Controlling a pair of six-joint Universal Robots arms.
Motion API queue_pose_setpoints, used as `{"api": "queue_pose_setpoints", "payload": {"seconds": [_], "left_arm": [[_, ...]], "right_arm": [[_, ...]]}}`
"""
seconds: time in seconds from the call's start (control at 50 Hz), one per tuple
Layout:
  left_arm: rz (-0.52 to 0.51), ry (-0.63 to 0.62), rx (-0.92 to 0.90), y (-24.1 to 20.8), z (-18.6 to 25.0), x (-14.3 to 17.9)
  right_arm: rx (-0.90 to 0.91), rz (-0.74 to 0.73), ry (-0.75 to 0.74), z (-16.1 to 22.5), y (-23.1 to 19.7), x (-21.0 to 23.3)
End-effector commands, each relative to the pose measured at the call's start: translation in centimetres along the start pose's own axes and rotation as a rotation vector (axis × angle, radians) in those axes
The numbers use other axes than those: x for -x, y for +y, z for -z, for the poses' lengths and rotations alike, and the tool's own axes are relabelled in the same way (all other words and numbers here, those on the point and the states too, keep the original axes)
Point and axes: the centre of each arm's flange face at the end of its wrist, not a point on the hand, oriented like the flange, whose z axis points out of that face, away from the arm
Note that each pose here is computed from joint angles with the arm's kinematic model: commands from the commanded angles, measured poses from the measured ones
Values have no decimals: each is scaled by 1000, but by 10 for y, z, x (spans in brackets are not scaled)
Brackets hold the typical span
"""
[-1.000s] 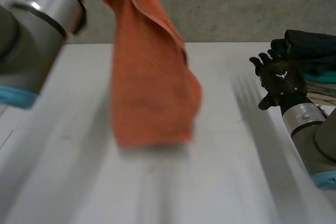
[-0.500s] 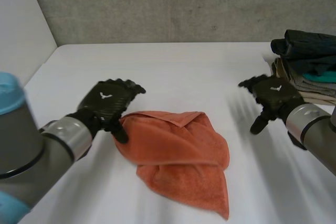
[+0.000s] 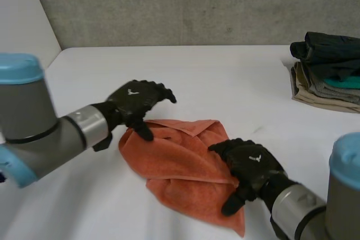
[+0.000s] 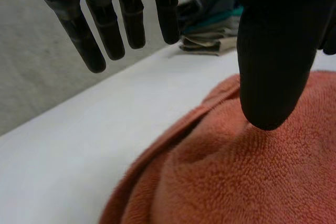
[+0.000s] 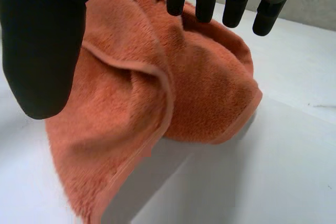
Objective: Fold the laundry.
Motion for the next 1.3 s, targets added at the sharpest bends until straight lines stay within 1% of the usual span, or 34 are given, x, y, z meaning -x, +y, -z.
{"api": "queue_pose_setpoints", "payload": {"seconds": [0.02, 0.12, 0.18, 0.24, 0.26, 0.3, 0.32, 0.34, 0.36, 0.38, 0.4, 0.42, 0.44, 0.46, 0.48, 0.5, 0.52, 0.56, 0.6, 0.66, 0.7, 0.78, 0.8, 0.86, 0.88, 0.9, 0.94, 1.0, 1.04, 1.06, 1.1, 1.12, 1.2, 1.3], "left_arm": [[-79, 51, 54, 12, -41, -18], [-87, 82, 106, 20, -60, -29], [-90, 78, 137, 25, -68, -28], [-101, 29, 130, 20, -71, -18], [-115, -36, 103, 10, -73, -5], [-133, -122, 52, -4, -74, 13], [-149, -221, -24, -23, -75, 32], [-154, -271, -71, -34, -75, 42], [-155, -319, -122, -47, -73, 51], [-152, -359, -173, -59, -71, 59], [-140, -435, -284, -84, -65, 76], [-133, -467, -342, -97, -61, 83], [-124, -496, -396, -108, -56, 91], [-116, -519, -451, -121, -51, 97], [-100, -556, -552, -142, -39, 107], [-92, -572, -598, -152, -34, 111], [-87, -584, -639, -161, -28, 114], [-74, -613, -720, -179, -11, 120], [-72, -634, -743, -186, -1, 124], [-76, -665, -734, -185, 10, 132], [-74, -675, -709, -178, 13, 136], [-61, -697, -605, -146, 15, 146], [-53, -700, -551, -129, 15, 148], [-39, -697, -468, -103, 15, 149], [-29, -698, -410, -84, 16, 148], [-24, -701, -381, -75, 17, 148], [-9, -700, -326, -57, 20, 147], [46, -677, -216, -21, 25, 135], [81, -628, -125, 7, 26, 118], [95, -609, -97, 16, 26, 112], [126, -548, -21, 39, 27, 96], [133, -536, 0, 46, 28, 92], [122, -508, 56, 62, 35, 88], [83, -521, 51, 59, 47, 100]], "right_arm": [[-34, 93, 48, -6, 17, 8], [-34, 133, 110, -25, 26, 6], [-33, 152, 129, -34, 28, 4], [-88, 175, 141, -47, 19, 0], [-106, 183, 144, -51, 15, -2], [-185, 232, 170, -63, -6, -10], [-220, 254, 186, -68, -17, -14], [-257, 280, 207, -73, -29, -19], [-339, 338, 247, -79, -55, -25], [-387, 368, 271, -80, -71, -27], [-429, 400, 297, -81, -86, -30], [-479, 423, 325, -82, -102, -33], [-587, 456, 386, -81, -134, -37], [-646, 460, 418, -80, -151, -40], [-706, 457, 450, -77, -167, -42], [-766, 449, 478, -73, -182, -44], [-871, 429, 522, -66, -206, -47], [-967, 418, 553, -60, -226, -49], [-1086, 408, 578, -50, -248, -47], [-1126, 414, 601, -46, -257, -49], [-1116, 419, 600, -46, -256, -48], [-1029, 443, 593, -56, -240, -53], [-1002, 450, 593, -59, -235, -55], [-871, 490, 575, -75, -209, -63], [-837, 504, 567, -80, -201, -64], [-755, 531, 552, -89, -183, -67], [-670, 564, 534, -96, -164, -69], [-481, 610, 497, -109, -121, -76], [-386, 618, 467, -113, -98, -77], [-307, 616, 435, -115, -77, -77], [-257, 609, 408, -118, -61, -77], [-222, 599, 385, -121, -47, -77], [-177, 566, 363, -122, -30, -80], [-172, 523, 375, -119, -29, -89]]}}
